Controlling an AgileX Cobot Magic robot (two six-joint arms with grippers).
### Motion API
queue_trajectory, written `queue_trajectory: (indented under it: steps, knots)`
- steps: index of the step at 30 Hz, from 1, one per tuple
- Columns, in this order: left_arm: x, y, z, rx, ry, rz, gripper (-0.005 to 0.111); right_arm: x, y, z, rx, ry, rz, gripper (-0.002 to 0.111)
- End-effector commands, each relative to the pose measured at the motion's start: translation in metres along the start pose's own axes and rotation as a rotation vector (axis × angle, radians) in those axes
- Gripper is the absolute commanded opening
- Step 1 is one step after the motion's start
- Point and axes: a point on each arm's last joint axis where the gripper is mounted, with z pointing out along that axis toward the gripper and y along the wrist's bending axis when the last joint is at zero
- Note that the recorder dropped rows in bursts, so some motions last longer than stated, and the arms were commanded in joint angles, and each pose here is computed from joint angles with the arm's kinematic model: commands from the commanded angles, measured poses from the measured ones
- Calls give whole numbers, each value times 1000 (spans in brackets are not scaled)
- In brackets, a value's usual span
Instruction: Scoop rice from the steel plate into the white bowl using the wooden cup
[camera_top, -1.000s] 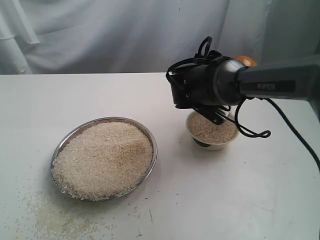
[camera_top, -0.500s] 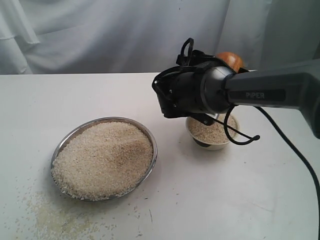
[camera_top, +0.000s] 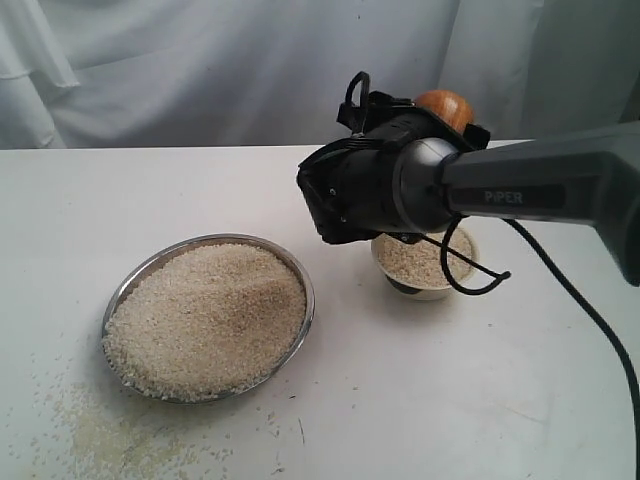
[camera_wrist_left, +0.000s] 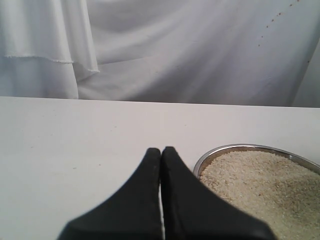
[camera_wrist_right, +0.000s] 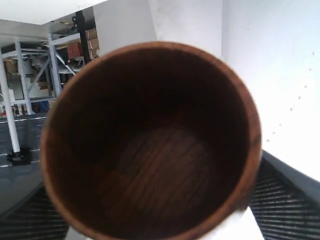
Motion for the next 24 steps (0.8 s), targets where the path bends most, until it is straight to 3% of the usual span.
queue_trajectory:
  steps: [1,10,17,24]
  knots:
    - [1,0,0,4,-5,1,0,0,7,4,-53,-36,36,0]
    - [1,0,0,4,-5,1,0,-5,0,-12,-22,-52,53,0]
    - [1,0,0,4,-5,1,0,-19,-39,-56,279,-183,47,0]
    - [1,0,0,4,-5,1,0,-5,-74,-82,426,-513,274,0]
